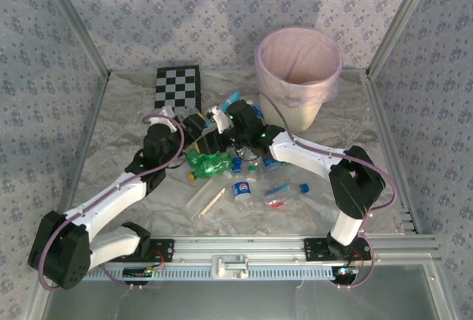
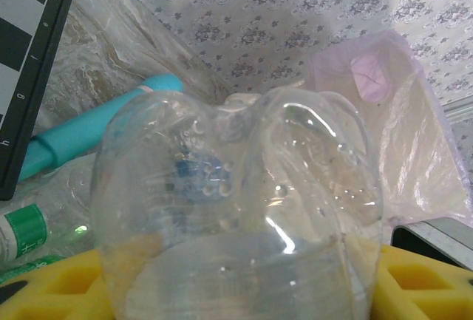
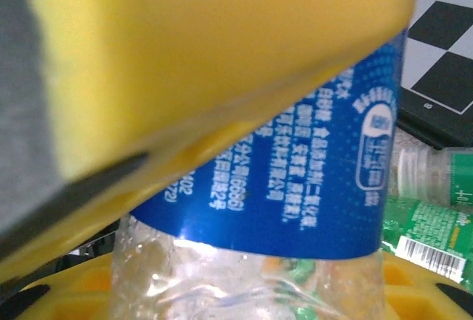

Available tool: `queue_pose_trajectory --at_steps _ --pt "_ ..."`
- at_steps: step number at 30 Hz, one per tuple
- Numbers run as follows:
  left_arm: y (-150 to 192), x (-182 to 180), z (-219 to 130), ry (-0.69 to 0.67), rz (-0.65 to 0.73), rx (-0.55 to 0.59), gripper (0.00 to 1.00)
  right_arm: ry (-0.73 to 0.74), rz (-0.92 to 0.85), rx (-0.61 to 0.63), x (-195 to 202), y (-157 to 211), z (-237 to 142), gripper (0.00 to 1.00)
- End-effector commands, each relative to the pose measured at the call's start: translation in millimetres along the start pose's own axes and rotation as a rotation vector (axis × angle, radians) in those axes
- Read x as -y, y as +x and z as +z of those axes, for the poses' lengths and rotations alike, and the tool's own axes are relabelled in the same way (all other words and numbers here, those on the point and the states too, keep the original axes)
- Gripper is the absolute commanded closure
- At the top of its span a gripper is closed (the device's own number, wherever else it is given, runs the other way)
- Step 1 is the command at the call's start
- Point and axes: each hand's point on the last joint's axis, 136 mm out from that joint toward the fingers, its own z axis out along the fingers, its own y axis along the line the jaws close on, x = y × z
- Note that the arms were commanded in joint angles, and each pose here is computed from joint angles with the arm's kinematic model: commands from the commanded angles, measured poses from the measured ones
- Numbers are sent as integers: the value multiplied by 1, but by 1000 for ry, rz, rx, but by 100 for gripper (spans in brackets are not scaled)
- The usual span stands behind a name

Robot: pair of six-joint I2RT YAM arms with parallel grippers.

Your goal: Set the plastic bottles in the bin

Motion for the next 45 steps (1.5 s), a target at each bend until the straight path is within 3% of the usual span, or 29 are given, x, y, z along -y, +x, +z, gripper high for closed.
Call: queue_pose_trajectory --at_steps 1,8,16,21,31,38,45 --pt "6 22 -12 79 -23 -29 35 9 -3 47 5 -12 -3 56" --pt "0 29 -17 87 18 -8 0 35 -20 31 4 -13 -4 57" --pt "-34 40 -36 69 140 84 0 128 -41 13 18 -14 -15 58" --pt "-60 24 -51 16 145 144 0 180 -37 32 30 -20 -26 58" --pt "-82 -79 -80 -306 52 281 0 351 -108 83 46 -54 -79 58" --pt "-60 -138 -76 -429 -51 248 0 498 -193 151 49 -101 -134 59" --pt "-31 -161 -50 -461 -95 96 0 616 -201 289 52 -151 -200 59"
